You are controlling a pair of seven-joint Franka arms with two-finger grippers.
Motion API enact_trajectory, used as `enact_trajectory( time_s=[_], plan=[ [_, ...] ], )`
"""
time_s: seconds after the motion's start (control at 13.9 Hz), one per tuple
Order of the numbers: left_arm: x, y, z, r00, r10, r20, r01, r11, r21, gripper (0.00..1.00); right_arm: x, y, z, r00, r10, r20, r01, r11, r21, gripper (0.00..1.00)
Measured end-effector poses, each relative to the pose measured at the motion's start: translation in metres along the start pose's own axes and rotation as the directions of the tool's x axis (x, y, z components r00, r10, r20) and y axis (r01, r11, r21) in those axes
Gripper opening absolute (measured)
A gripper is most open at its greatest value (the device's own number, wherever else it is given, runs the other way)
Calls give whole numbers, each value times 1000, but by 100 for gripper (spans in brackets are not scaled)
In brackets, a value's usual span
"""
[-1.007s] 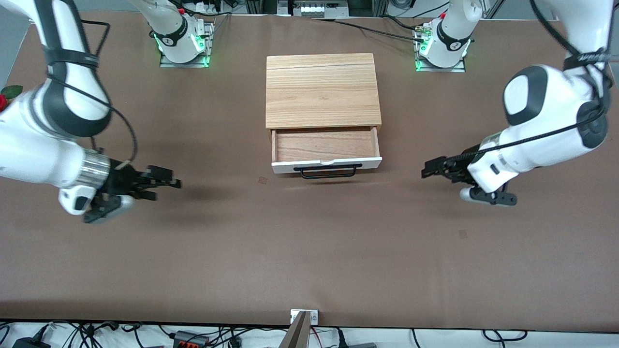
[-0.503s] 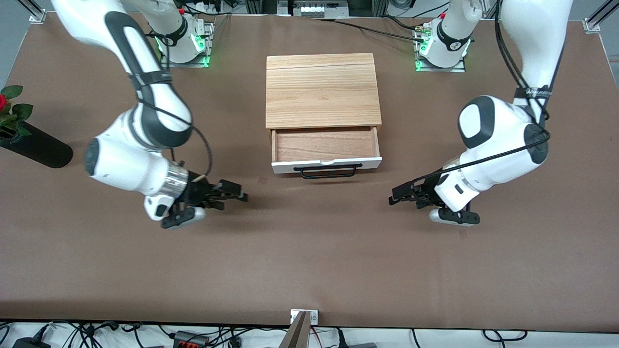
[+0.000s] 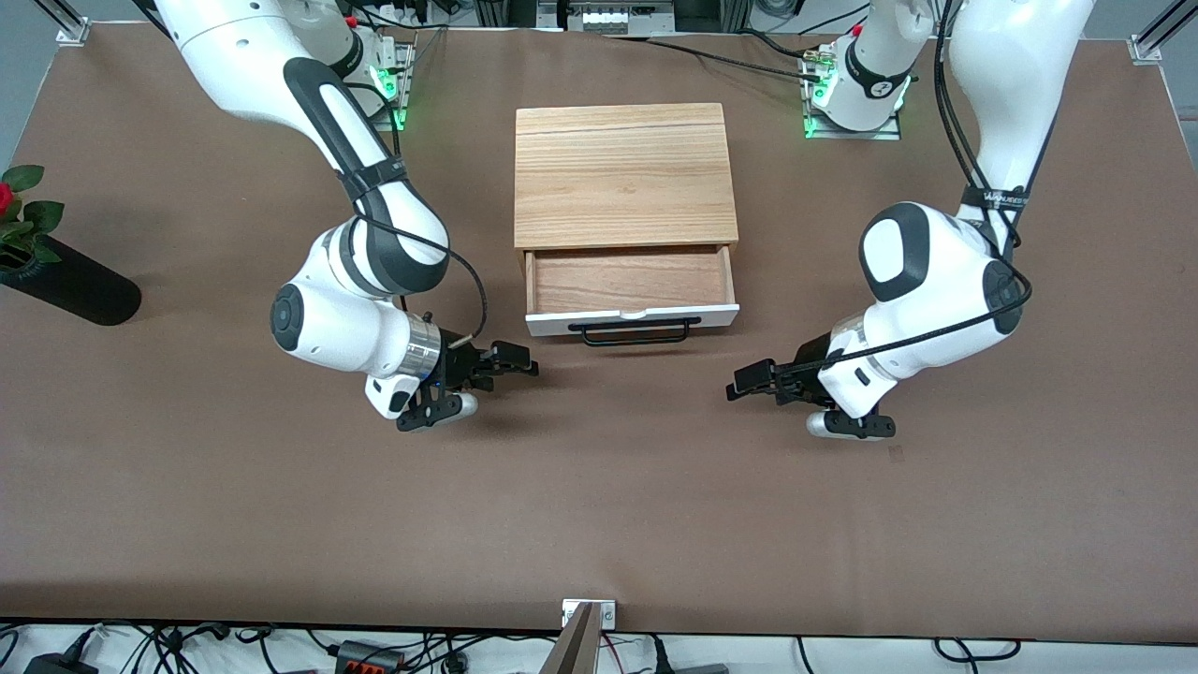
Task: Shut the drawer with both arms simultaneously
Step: 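Bring both grippers against the drawer front on either side of the handle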
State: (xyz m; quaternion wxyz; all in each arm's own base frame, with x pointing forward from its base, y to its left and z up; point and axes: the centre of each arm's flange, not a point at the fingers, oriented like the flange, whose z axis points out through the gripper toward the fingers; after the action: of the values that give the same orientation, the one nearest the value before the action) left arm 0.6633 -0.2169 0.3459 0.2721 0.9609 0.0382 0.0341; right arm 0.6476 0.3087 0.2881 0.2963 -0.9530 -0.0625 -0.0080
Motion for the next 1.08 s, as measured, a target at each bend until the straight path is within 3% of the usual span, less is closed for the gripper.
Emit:
enact_trajectory(
  time_s=[0.14, 0.36, 1.08],
  plan=[
    [-9, 5, 16, 999, -33, 33, 35, 998, -44, 100, -3, 1, 2, 1000, 11, 26, -11, 1000, 7, 100],
    [-27, 6, 39, 994, -57, 91, 63, 996, -64, 100, -15, 10, 7, 987, 34, 158, -40, 999, 36, 100],
    [-66, 3, 72, 975, -60, 212, 71, 996, -45, 100, -33, 15, 11, 941, 67, 333, -100, 992, 83, 100]
  ],
)
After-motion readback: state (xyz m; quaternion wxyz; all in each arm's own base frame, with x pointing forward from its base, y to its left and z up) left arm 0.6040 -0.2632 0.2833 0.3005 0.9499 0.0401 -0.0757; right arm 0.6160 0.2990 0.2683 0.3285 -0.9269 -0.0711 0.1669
